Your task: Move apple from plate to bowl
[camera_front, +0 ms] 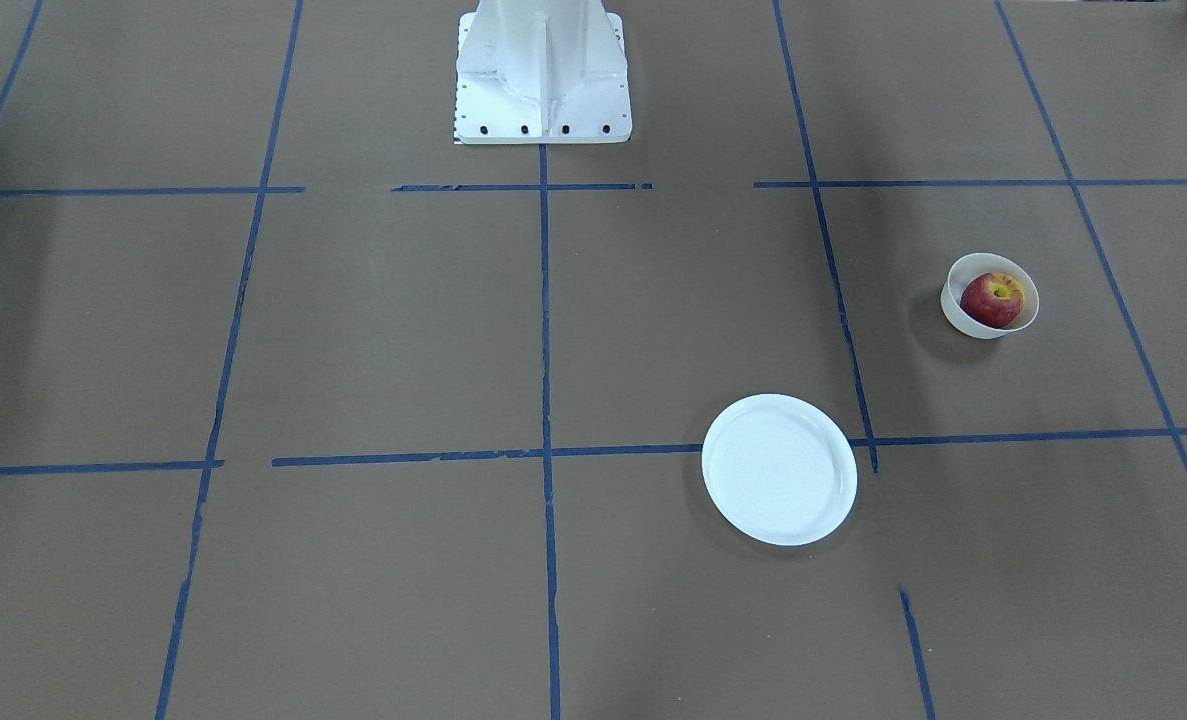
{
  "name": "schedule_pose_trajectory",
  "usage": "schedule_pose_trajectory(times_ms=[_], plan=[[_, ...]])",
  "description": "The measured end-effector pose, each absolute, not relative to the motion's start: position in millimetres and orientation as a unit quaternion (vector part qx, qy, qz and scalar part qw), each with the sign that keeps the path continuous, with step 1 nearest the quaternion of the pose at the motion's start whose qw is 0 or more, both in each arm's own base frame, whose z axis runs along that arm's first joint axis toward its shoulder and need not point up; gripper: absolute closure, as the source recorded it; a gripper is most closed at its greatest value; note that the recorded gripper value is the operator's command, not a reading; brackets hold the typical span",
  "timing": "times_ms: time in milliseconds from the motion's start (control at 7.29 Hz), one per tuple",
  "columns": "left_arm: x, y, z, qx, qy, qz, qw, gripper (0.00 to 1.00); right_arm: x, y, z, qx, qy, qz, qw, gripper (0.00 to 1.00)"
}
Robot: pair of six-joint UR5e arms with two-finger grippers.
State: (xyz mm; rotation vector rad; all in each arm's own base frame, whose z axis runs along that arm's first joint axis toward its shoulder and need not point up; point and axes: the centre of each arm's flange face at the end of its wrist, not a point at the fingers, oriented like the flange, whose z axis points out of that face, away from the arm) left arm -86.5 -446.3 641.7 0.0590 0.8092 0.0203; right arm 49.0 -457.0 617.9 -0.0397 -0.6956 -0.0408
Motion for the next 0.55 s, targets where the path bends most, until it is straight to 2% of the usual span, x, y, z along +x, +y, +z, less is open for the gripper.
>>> schedule_pose_trajectory(times_ms=[549], plan=[[-86.9, -447.6, 632.4, 0.015, 0.393, 0.006, 0.919, 0.00, 49.0, -457.0, 617.9, -0.019, -0.341, -0.020, 0.940, 0.00]])
